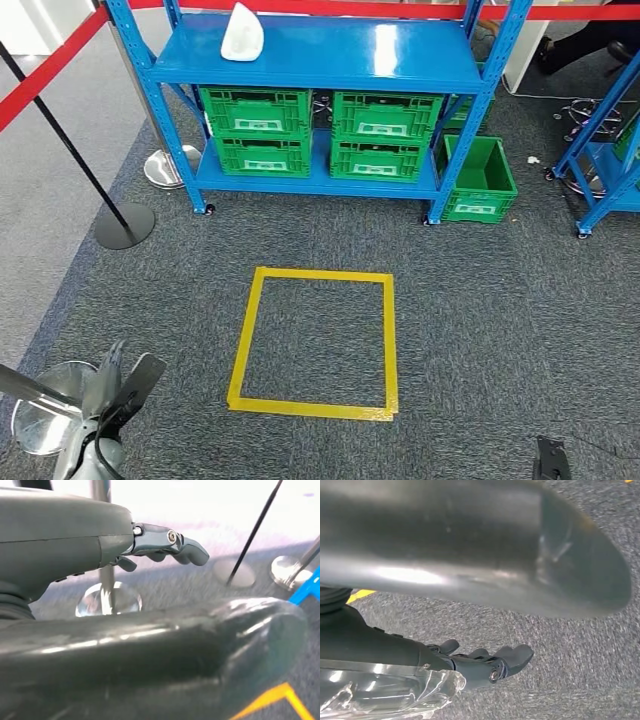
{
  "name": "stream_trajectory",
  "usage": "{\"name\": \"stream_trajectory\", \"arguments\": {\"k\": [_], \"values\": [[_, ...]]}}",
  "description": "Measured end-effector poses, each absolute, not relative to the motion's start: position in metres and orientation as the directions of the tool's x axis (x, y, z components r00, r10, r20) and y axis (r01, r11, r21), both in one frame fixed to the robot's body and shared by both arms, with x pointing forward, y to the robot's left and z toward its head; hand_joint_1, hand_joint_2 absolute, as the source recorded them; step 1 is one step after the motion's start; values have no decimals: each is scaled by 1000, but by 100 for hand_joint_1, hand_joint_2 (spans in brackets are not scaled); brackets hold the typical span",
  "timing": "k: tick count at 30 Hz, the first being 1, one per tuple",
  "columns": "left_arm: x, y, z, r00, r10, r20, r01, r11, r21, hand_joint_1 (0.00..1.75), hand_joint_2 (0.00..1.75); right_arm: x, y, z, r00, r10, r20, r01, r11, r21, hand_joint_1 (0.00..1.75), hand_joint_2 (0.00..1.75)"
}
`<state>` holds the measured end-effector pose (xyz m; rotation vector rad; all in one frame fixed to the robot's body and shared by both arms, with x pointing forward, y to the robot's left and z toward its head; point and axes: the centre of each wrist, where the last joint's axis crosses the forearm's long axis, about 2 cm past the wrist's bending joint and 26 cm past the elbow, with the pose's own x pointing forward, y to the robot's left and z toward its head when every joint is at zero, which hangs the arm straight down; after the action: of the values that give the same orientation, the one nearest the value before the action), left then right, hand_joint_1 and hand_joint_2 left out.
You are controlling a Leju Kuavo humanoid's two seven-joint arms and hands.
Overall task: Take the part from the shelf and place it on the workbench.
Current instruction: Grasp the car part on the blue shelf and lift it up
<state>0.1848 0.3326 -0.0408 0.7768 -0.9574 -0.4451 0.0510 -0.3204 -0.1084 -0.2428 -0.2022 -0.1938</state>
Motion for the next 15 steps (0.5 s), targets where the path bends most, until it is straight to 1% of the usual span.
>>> {"name": "stream_trajectory", "arguments": {"k": [4, 9, 15], "values": [[202, 339, -24, 451, -753, 479, 5, 539, 842, 0, 0, 50, -317, -109, 973, -108, 206, 152, 966, -211, 0, 0], [230, 350, 8, 376, -845, 381, -9, 408, 913, 0, 0, 49, -315, -109, 980, -58, 189, 97, 974, -204, 0, 0], [259, 354, 41, 297, -903, 310, -47, 311, 949, 0, 0, 53, -313, -109, 980, -23, 199, 61, 980, -187, 0, 0]]}}
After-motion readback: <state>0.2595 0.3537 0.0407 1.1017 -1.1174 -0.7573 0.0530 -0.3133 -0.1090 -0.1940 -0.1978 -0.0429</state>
